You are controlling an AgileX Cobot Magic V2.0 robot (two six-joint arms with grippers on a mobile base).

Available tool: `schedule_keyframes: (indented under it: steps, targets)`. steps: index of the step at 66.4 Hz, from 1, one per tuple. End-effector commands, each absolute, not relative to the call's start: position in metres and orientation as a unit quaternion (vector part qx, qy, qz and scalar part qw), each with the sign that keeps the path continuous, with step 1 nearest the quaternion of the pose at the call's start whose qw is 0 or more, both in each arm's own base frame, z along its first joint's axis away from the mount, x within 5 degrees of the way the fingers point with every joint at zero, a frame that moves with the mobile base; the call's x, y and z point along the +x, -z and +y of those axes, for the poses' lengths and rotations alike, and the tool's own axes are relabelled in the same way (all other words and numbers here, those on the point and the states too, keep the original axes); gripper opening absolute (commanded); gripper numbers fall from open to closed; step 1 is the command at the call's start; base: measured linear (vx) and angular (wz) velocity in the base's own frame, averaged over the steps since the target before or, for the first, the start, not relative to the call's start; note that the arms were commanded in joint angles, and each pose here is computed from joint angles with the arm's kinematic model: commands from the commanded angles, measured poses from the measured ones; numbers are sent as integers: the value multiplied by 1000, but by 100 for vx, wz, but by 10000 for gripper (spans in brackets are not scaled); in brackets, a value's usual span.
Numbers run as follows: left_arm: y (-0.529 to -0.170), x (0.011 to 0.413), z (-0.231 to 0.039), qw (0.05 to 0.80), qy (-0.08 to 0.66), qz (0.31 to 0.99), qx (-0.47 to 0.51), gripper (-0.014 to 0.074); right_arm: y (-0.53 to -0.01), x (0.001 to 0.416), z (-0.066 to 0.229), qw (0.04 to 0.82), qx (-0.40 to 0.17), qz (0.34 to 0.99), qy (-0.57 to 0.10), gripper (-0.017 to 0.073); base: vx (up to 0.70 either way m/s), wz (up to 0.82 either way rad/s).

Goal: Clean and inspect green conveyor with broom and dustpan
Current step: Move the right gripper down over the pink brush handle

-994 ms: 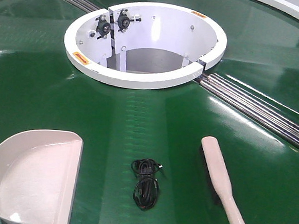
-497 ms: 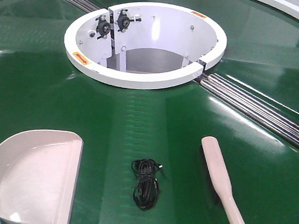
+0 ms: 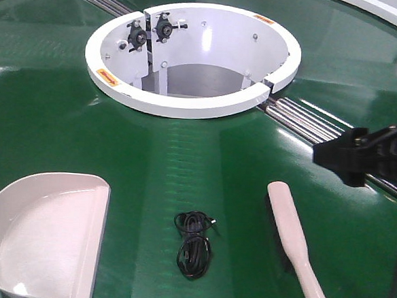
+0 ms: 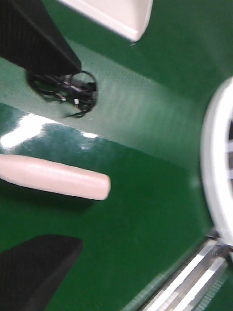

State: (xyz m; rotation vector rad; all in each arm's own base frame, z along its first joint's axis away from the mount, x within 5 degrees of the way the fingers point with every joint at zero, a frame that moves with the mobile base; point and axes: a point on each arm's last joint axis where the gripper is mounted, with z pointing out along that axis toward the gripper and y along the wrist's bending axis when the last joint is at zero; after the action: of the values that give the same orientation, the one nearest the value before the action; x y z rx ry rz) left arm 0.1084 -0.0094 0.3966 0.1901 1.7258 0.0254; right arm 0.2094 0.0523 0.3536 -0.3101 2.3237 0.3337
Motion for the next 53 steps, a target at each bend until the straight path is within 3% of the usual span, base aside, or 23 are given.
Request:
schedule_keyframes:
  steps: [1,22,31,53]
  targets:
    - [-413,108,-10,681,-5,728,79,569,-357,228,57,363,-117,914,-140,610,0,0]
    - [-412,108,-10,680,-5,729,79,569,-290,277,76,191,-136,965,-114,596,0,0]
    - [-412,108,-10,680,-6,729,79,569,-272,285,90,173,-130,973,-78,595,0,0]
    - [-412,108,-10,677,-5,732,80,569,-260,315,97,128,-101,984,-69,595,0,0]
